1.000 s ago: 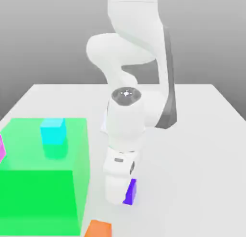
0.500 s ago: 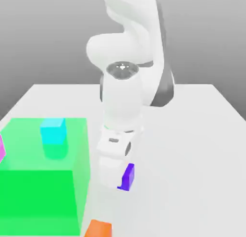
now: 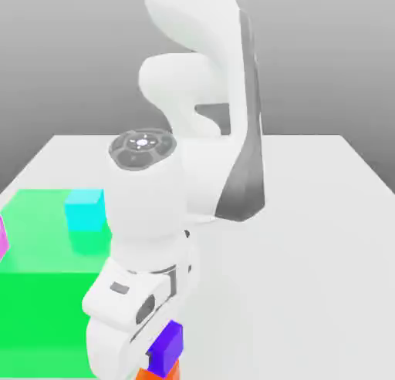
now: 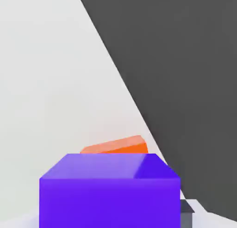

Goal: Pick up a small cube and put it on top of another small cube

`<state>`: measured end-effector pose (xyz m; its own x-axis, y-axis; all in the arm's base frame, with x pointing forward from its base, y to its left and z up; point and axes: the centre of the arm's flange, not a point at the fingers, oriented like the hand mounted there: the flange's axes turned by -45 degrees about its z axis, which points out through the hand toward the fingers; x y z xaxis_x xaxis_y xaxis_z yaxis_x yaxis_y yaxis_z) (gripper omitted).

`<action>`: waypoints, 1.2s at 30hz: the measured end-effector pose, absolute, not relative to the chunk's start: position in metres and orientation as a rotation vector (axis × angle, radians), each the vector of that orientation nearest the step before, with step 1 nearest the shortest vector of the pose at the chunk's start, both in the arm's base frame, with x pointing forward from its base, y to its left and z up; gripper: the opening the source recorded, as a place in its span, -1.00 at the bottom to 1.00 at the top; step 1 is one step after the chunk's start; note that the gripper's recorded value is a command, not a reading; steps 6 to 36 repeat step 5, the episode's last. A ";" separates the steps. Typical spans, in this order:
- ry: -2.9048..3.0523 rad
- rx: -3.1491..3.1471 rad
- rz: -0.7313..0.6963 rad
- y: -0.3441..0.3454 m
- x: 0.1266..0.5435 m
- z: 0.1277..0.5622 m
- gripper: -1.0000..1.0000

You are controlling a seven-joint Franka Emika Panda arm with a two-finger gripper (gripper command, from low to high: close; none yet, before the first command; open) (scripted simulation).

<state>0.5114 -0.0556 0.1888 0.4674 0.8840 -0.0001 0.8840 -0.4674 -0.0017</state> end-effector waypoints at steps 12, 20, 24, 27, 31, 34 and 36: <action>-1.621 -2.691 0.000 -0.056 0.512 0.187 1.00; -1.621 -2.691 0.000 -0.056 0.512 0.187 1.00; -1.621 -2.691 0.000 -0.056 0.512 0.187 1.00; -1.621 -2.691 0.000 -0.056 0.512 0.187 1.00; -1.621 -2.691 0.000 -0.056 0.512 0.187 1.00; -1.621 -2.691 0.000 -0.056 0.512 0.187 1.00; -1.621 -2.691 0.000 -0.056 0.512 0.187 1.00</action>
